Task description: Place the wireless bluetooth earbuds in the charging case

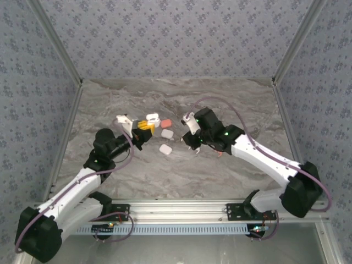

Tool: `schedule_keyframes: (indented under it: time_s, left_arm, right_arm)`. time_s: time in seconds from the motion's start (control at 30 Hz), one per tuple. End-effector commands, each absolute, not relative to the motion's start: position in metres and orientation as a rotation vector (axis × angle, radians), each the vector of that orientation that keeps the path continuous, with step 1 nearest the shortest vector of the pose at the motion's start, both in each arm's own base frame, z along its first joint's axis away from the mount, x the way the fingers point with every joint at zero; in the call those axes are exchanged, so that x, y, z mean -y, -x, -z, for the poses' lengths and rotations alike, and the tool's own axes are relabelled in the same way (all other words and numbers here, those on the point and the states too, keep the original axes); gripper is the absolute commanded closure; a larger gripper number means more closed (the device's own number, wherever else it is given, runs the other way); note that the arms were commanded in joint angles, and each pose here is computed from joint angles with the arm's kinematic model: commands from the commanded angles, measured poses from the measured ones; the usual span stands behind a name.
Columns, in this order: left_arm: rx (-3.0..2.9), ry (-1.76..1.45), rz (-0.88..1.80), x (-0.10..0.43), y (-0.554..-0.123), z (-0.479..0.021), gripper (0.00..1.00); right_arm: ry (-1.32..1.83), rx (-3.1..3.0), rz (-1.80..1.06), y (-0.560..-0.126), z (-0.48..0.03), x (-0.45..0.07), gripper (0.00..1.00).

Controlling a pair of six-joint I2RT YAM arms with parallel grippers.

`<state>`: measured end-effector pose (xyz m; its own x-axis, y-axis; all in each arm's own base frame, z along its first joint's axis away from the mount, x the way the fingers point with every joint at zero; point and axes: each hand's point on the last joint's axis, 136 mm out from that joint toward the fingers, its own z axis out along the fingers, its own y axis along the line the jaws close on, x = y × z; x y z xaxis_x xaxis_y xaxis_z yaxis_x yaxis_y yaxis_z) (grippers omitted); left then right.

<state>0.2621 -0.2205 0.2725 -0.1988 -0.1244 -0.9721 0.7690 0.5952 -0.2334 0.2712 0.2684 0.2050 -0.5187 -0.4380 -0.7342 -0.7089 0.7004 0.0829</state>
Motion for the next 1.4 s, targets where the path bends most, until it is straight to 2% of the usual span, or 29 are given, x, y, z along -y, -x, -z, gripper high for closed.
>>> schedule_keyframes:
  time_s: [0.0, 0.23, 0.43, 0.63, 0.67, 1.37]
  left_arm:
    - [-1.386, -0.686, 0.924, 0.244, -0.251, -0.326, 1.00]
    - [-1.344, -0.805, 0.977, 0.275, -0.248, -0.338, 1.00]
    - [-1.339, -0.860, 1.004, 0.294, -0.248, -0.337, 1.00]
    - [-1.330, -0.894, 1.024, 0.305, -0.245, -0.337, 1.00]
    - [-1.330, -0.897, 1.027, 0.306, -0.245, -0.337, 1.00]
    - [-1.333, -0.898, 1.026, 0.306, -0.244, -0.335, 1.00]
  right_arm:
    - [0.798, -2.018, -0.443, -0.286, -0.258, -0.260, 0.83]
    - [0.766, -1.790, -0.453, -0.284, -0.337, -0.255, 0.83]
    - [0.758, -1.681, -0.477, -0.277, -0.369, -0.256, 0.83]
    - [0.802, -1.648, -0.477, -0.273, -0.370, -0.270, 0.83]
    - [0.799, -1.620, -0.482, -0.272, -0.383, -0.272, 0.83]
    - [0.911, -1.690, -0.497, -0.264, -0.350, -0.290, 0.83]
